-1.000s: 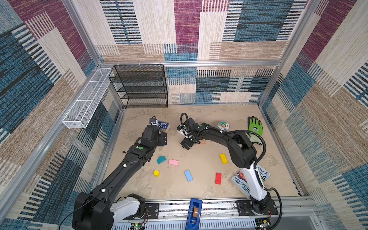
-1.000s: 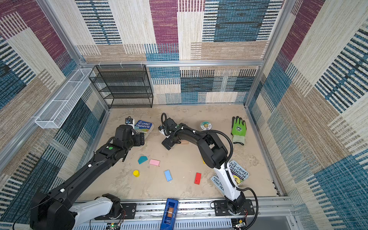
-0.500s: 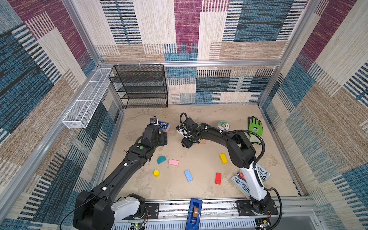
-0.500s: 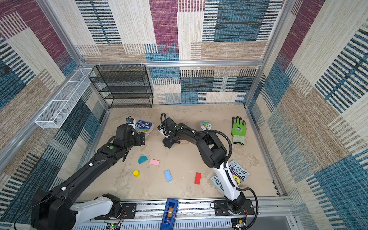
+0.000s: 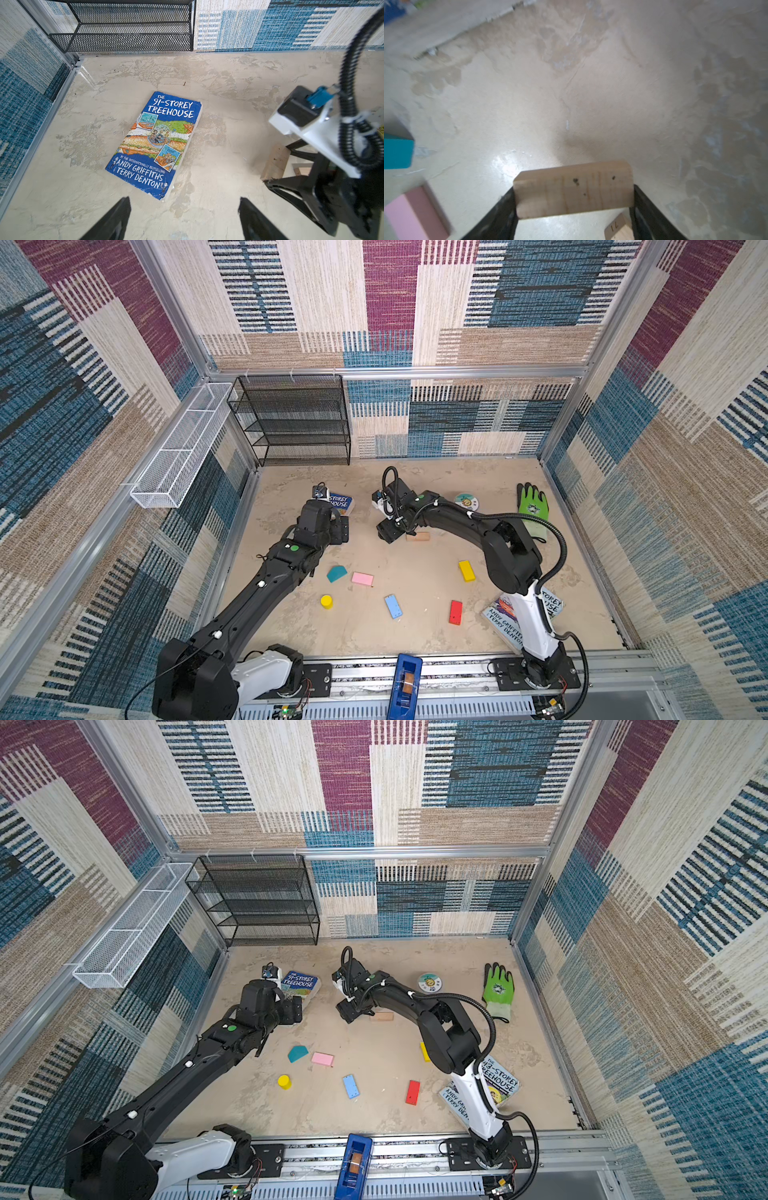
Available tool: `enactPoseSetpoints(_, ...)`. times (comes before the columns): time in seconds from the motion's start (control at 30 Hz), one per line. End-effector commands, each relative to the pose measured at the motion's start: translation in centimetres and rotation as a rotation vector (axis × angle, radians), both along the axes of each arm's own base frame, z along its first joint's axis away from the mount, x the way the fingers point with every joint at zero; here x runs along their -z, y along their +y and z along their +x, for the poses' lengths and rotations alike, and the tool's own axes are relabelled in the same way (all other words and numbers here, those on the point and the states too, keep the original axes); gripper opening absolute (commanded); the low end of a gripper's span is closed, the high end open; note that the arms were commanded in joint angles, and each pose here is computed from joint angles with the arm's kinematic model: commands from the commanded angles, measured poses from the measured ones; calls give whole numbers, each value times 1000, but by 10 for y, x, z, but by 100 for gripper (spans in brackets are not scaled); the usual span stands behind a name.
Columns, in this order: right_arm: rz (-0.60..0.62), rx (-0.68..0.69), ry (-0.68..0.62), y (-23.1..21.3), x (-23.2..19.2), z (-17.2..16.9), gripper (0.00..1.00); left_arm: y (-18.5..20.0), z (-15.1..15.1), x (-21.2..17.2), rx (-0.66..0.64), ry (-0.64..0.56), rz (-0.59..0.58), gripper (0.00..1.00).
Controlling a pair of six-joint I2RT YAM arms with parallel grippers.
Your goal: Build the wood block tower
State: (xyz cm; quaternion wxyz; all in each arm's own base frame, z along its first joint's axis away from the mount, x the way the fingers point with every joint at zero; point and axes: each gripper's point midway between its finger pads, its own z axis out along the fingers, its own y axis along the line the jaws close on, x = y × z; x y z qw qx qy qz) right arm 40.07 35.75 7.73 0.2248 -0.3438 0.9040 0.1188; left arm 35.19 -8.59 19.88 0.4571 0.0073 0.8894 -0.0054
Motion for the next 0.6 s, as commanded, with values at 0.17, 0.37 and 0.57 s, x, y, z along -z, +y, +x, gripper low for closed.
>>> enactPoseSetpoints(0.17,132,237,-26,-19,-56,-7,52,1,0,-1,-9,-15,-20,86)
enactPoseSetpoints(0.37,188,445,22,-52,-55,-33,52,5,-1,-1,-18,-18,-15,86)
enactPoseSetpoints(0.57,218,616,76,-80,-39,-64,51,6,-1,0,-20,-17,-23,86)
